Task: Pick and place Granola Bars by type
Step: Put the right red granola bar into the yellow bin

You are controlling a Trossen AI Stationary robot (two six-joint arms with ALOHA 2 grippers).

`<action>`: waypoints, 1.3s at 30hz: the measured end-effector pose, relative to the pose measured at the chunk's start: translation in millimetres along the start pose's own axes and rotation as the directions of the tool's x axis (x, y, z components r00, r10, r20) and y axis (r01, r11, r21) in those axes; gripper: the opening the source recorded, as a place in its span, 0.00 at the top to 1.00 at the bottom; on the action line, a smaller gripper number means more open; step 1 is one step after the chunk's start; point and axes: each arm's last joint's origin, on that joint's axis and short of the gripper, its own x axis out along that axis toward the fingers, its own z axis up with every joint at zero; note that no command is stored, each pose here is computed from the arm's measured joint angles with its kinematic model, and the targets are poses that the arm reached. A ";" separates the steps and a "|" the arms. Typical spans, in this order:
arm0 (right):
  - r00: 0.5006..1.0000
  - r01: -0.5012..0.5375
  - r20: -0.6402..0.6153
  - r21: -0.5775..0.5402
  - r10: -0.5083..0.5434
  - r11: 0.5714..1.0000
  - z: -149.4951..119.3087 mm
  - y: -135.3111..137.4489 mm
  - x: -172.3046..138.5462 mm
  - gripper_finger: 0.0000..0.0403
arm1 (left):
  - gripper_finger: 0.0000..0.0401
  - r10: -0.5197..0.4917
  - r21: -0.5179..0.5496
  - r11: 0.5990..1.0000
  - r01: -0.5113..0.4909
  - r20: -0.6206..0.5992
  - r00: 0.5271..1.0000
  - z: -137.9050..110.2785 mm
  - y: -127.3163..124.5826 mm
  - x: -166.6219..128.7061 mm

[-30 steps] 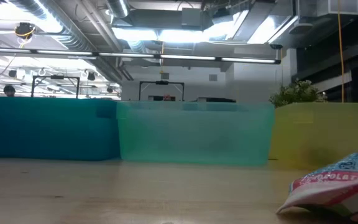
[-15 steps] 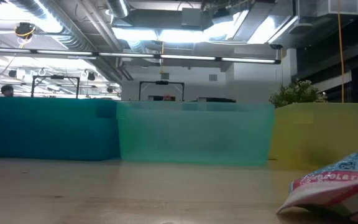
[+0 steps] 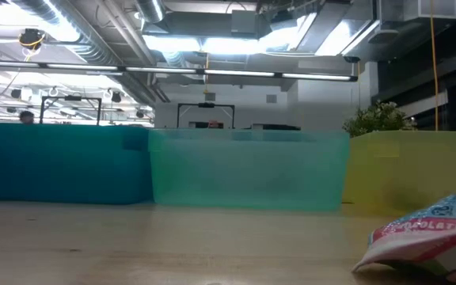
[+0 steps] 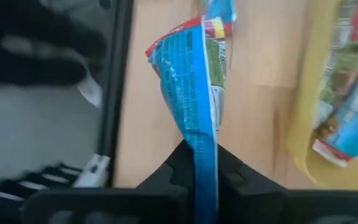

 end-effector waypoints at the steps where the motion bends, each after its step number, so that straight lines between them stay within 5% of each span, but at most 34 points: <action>1: 1.000 -0.005 0.018 0.032 0.004 0.999 -0.6 -1.9 -6.8 0.92 | 0.44 0.000 0.000 1.000 0.000 0.000 1.000 0.0 0.0 0.0; 12: 0.971 -0.077 0.234 0.134 0.044 0.988 1.1 -20.9 -56.7 0.94 | 0.44 0.000 0.001 1.000 0.000 0.000 1.000 0.0 0.0 0.0; 25: 0.950 -0.059 0.311 0.174 0.002 0.983 10.4 -56.0 -84.4 0.96 | 0.44 0.001 0.010 1.000 -0.001 0.000 1.000 0.0 0.0 0.0; 39: 0.947 0.160 0.237 0.240 -0.218 0.957 19.4 -98.6 -190.3 0.97 | 0.44 0.001 0.010 1.000 -0.001 0.000 1.000 0.0 0.1 0.0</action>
